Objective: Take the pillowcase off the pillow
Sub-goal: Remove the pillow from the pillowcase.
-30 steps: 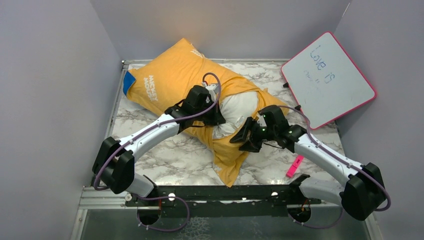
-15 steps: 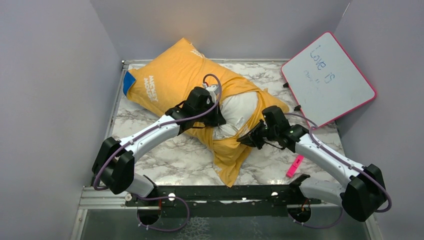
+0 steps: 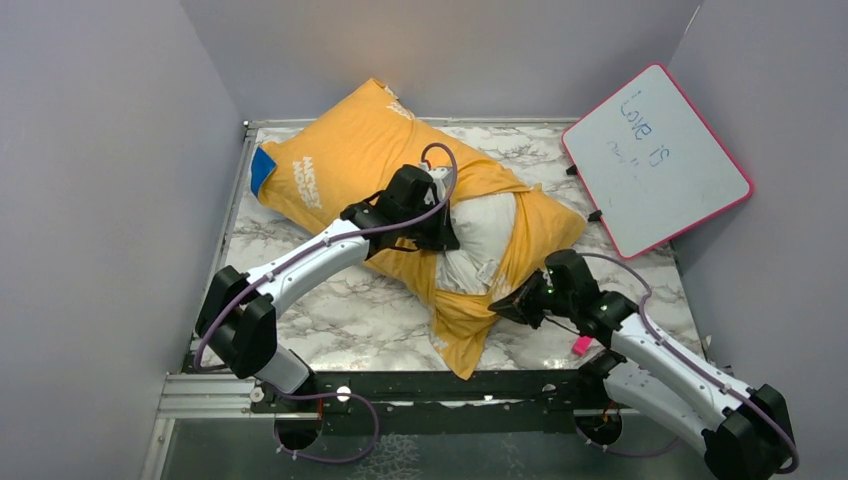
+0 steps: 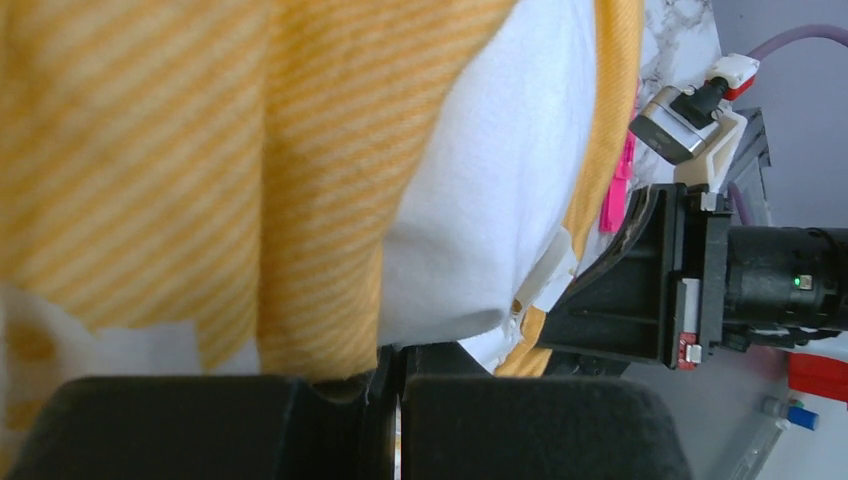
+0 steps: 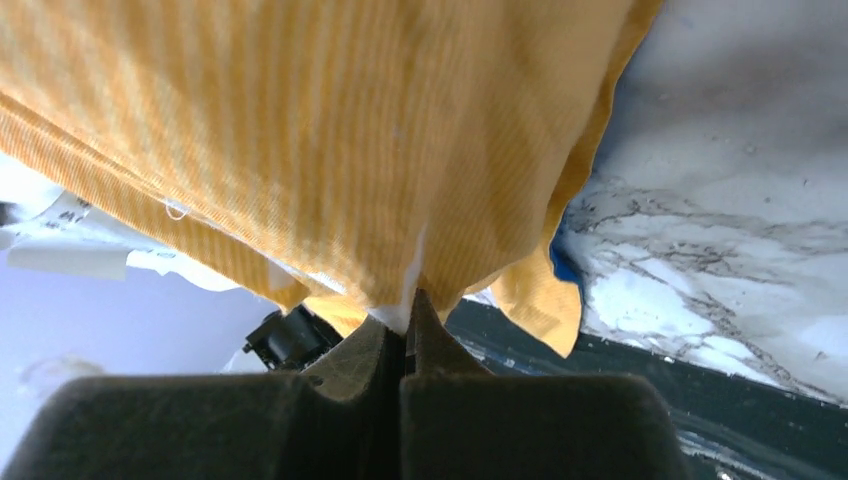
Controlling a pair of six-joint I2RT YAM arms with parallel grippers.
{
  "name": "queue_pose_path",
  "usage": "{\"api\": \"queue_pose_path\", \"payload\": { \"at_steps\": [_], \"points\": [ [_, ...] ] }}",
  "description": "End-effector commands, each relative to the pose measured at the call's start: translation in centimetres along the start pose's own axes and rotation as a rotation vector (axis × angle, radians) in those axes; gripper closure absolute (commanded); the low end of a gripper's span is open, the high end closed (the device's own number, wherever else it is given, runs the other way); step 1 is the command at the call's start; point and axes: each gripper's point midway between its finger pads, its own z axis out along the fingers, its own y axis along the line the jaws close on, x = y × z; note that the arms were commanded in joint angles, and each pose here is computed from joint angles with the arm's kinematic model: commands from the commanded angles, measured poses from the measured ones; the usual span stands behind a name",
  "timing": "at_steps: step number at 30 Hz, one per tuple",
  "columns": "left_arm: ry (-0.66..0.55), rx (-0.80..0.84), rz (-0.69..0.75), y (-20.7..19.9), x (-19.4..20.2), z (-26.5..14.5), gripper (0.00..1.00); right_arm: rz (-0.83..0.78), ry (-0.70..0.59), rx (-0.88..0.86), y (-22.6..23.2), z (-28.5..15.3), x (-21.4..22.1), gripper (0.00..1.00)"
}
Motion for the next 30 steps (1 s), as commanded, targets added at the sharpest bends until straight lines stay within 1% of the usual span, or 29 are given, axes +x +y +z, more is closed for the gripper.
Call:
{"api": "queue_pose_path", "payload": {
  "at_steps": [1, 4, 6, 7, 8, 9, 12, 13, 14, 17, 23, 27, 30],
  "points": [
    [-0.156, -0.002, 0.037, -0.8, -5.5, -2.7, 1.0, -0.008, -0.082, 0.279, -7.9, 1.0, -1.1, 1.0],
    [-0.149, 0.001, 0.01, -0.4, -5.3, -3.8, 1.0, -0.037, -0.192, 0.384, -8.5, 2.2, -3.9, 1.0],
    [-0.136, 0.016, 0.001, 0.0, -5.0, -4.2, 1.0, -0.072, -0.205, 0.461, -8.6, 2.9, -4.9, 1.0],
    [-0.118, 0.031, 0.008, 0.0, -4.5, -4.1, 0.98, -0.083, -0.182, 0.477, -8.3, 3.3, -4.9, 1.0],
    [-0.095, 0.054, 0.017, -0.2, -3.9, -4.1, 0.79, -0.103, -0.158, 0.478, -7.9, 3.7, -4.8, 1.0],
    [-0.071, 0.081, 0.02, -0.5, -3.2, -4.0, 0.65, -0.112, -0.131, 0.465, -7.5, 4.2, -4.6, 1.0],
    [-0.023, 0.149, 0.027, -1.7, -0.7, -3.9, 0.39, -0.101, -0.086, 0.367, -6.3, 5.1, -3.7, 1.0],
    [-0.017, 0.152, 0.034, -2.1, 0.1, -3.9, 0.33, -0.091, -0.083, 0.333, -6.0, 5.2, -3.5, 1.0],
    [-0.011, 0.149, 0.04, -2.6, 0.9, -3.9, 0.3, -0.076, -0.089, 0.311, -5.9, 5.1, -3.4, 1.0],
    [-0.006, 0.108, 0.029, -3.7, 3.6, -4.0, 0.27, -0.036, -0.107, 0.272, -5.9, 4.9, -3.2, 1.0],
    [-0.009, 0.023, -0.074, -3.8, 7.7, -3.6, 0.26, -0.032, -0.084, 0.199, -4.5, 4.6, -2.7, 1.0],
    [-0.075, -0.023, -0.138, -3.6, 7.4, -2.4, 0.26, -0.044, -0.052, 0.177, -4.0, 4.8, -2.2, 1.0],
    [-0.174, -0.028, -0.21, -3.4, 5.7, -0.9, 0.26, -0.045, -0.034, 0.17, -4.2, 4.8, -1.9, 1.0]
  ]
}}
